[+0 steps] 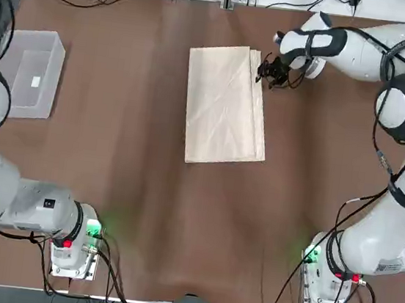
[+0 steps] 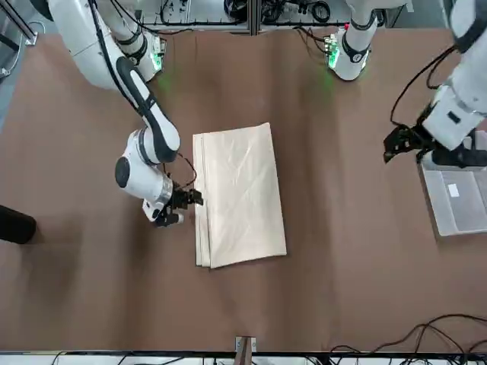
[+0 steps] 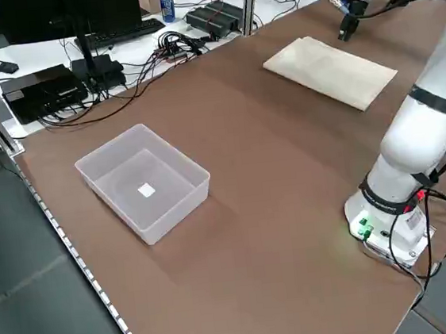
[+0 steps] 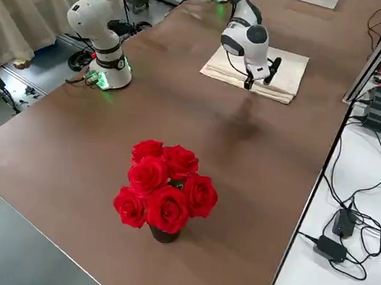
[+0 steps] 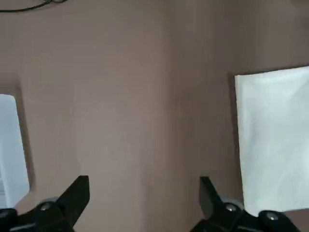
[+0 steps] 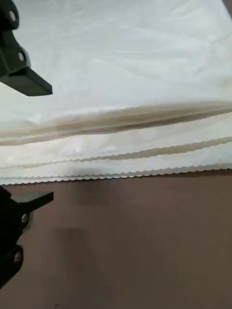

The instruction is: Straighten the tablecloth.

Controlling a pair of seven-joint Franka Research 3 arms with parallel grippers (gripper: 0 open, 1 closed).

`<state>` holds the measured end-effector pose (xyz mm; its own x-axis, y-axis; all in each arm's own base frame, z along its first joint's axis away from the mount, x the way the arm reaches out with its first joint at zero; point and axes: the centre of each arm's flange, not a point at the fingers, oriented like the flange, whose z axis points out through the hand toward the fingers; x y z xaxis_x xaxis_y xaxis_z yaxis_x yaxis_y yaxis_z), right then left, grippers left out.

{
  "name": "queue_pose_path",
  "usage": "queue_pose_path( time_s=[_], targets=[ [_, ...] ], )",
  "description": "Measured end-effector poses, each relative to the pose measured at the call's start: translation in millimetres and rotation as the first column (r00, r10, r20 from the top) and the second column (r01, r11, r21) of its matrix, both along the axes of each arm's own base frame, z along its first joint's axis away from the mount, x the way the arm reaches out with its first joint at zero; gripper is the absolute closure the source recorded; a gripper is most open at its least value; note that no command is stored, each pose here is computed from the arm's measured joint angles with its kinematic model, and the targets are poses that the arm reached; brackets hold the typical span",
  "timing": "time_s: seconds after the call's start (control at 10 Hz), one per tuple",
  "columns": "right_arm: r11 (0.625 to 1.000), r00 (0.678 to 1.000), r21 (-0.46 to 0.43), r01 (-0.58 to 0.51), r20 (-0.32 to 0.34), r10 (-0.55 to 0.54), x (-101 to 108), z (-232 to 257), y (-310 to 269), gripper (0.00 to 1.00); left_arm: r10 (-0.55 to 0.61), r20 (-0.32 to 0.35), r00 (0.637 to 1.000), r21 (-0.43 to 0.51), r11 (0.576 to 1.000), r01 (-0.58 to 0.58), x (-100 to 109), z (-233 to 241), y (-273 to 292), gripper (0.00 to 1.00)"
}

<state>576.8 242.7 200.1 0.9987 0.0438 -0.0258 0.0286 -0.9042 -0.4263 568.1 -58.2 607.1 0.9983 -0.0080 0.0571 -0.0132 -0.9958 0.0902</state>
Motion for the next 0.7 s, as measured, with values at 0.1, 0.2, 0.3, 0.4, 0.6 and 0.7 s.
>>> queue_pose_path(
  time_s=[0.1,0.2,0.3,0.4,0.6,0.7],
  targets=[
    [1.000,1.000,0.008,0.012,-0.011,-0.012,-2.4,-2.6,-0.7,0.11,0.002,-0.026,1.000,-0.016,1.000,-0.003,-10.9,9.7,23.4,0.00],
    [1.000,1.000,0.020,0.017,-0.017,-0.017,-4.4,-4.7,-1.3,0.11,0.004,-0.048,0.999,-0.017,1.000,-0.005,-20.9,17.0,34.3,0.00],
    [0.999,1.000,0.035,0.012,-0.021,-0.012,-6.8,-8.4,-1.7,0.11,0.004,-0.049,0.999,-0.011,1.000,-0.004,-24.9,21.1,35.5,0.00],
    [0.998,1.000,0.060,0.008,-0.025,-0.007,-9.3,-14.6,-2.0,0.11,0.000,-0.047,0.999,0.003,1.000,0.000,-25.3,22.1,33.9,0.00],
    [0.996,0.999,0.093,0.013,-0.035,-0.010,-13.2,-25.5,-2.3,0.11,-0.008,-0.042,0.999,0.037,0.999,0.009,-25.3,23.2,31.4,0.00],
    [0.995,0.999,0.094,0.014,-0.038,-0.011,-13.9,-30.1,-3.3,0.11,-0.021,-0.041,0.999,0.065,0.998,0.024,-25.5,22.9,26.0,0.00]
  ],
)
